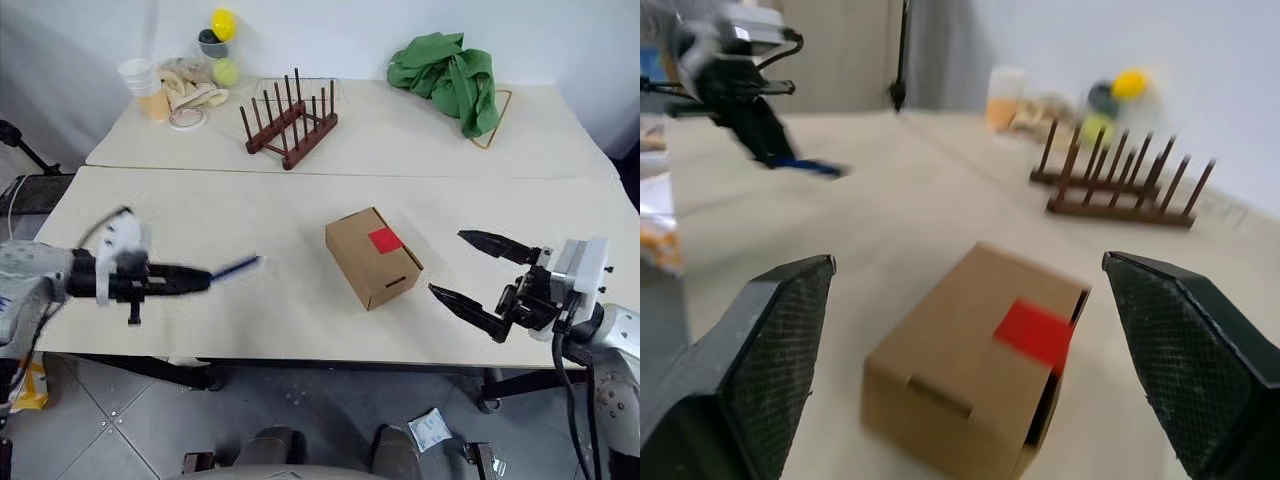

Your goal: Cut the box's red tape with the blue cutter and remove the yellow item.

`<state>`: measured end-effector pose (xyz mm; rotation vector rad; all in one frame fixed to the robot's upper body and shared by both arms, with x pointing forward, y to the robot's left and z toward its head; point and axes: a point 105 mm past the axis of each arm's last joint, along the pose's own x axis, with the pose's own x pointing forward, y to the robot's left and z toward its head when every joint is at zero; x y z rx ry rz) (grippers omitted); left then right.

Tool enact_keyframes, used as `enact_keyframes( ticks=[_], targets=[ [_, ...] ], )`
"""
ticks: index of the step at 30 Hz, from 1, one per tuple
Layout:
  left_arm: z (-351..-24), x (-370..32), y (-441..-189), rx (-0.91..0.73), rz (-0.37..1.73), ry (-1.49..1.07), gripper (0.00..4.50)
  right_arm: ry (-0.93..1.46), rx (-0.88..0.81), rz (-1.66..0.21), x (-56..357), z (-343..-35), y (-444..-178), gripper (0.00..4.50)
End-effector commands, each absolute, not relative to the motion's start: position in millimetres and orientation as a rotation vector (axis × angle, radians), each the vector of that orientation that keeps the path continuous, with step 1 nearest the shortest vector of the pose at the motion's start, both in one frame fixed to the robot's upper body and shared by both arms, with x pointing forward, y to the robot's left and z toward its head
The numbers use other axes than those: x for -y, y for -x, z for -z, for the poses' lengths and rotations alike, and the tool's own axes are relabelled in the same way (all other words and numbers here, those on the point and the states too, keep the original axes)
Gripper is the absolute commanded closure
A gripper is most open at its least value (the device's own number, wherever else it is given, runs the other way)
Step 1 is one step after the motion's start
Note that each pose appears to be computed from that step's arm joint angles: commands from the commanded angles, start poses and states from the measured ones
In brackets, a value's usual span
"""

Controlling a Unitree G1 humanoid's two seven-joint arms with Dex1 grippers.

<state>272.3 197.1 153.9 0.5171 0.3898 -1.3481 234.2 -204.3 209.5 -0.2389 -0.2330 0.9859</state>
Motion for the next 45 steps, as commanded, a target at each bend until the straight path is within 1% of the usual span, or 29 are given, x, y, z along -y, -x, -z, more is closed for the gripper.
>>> enact_keyframes(
  ticks=[1, 4, 5, 7, 9, 12, 13, 17, 18, 19, 20, 21, 24, 26, 28, 32, 34, 45],
  targets=[
    [-144, -167, -261, -0.321, 1.543, -0.673, 4.05, 0.275, 0.207, -1.022, 199, -214, -223, 0.0],
    [-133, -121, -272, -0.264, 1.571, -0.62, 4.05, 0.289, 0.072, -1.023, 198, -198, -217, 0.0],
    [-127, -108, -274, -0.275, 1.591, -0.637, 4.05, 0.304, -0.005, -1.056, 195, -187, -211, 0.0],
    [-119, -75, -283, -0.307, 1.583, -0.625, 4.05, 0.298, -0.103, -1.093, 190, -173, -200, 0.0],
    [-116, -63, -284, -0.363, 1.579, -0.618, 4.05, 0.292, -0.129, -1.09, 189, -168, -196, 0.0],
    [-109, -52, -280, -0.363, 1.576, -0.708, 4.05, 0.289, -0.131, -1.072, 190, -165, -193, 0.57],
    [-107, -48, -281, -0.375, 1.554, -0.709, 4.05, 0.294, -0.138, -1.072, 190, -162, -192, 0.81],
    [-101, -36, -279, -0.445, 1.506, -0.695, 4.05, 0.331, -0.165, -1.091, 183, -151, -190, 2.23],
    [-98, -34, -276, -0.481, 1.51, -0.701, 4.05, 0.364, -0.183, -1.074, 183, -146, -194, 2.51],
    [-95, -34, -272, -0.516, 1.519, -0.717, 4.05, 0.401, -0.195, -1.053, 183, -142, -200, 2.96],
    [-92, -35, -270, -0.545, 1.527, -0.744, 4.05, 0.431, -0.204, -1.039, 182, -137, -205, 3.21],
    [-90, -35, -268, -0.566, 1.532, -0.775, 4.05, 0.442, -0.206, -1.033, 180, -134, -209, 3.57],
    [-90, -29, -267, -0.58, 1.534, -0.782, 4.05, 0.447, -0.207, -1.054, 168, -128, -218, 4.49],
    [-93, -23, -265, -0.59, 1.539, -0.735, 4.05, 0.463, -0.205, -1.07, 160, -123, -221, 4.49],
    [-89, -23, -261, -0.616, 1.553, -0.76, 4.05, 0.468, -0.203, -1.082, 152, -118, -226, 4.49],
    [-88, -23, -264, -0.628, 1.512, -0.758, 4.05, 0.474, -0.197, -1.089, 140, -111, -237, 4.49],
    [-90, -21, -264, -0.614, 1.514, -0.744, 4.05, 0.471, -0.203, -1.07, 138, -109, -243, 4.49],
    [-87, -26, -261, -0.652, 1.502, -0.72, 4.05, 0.498, -0.293, -1.08, 141, -88, -251, 4.49]
  ],
)
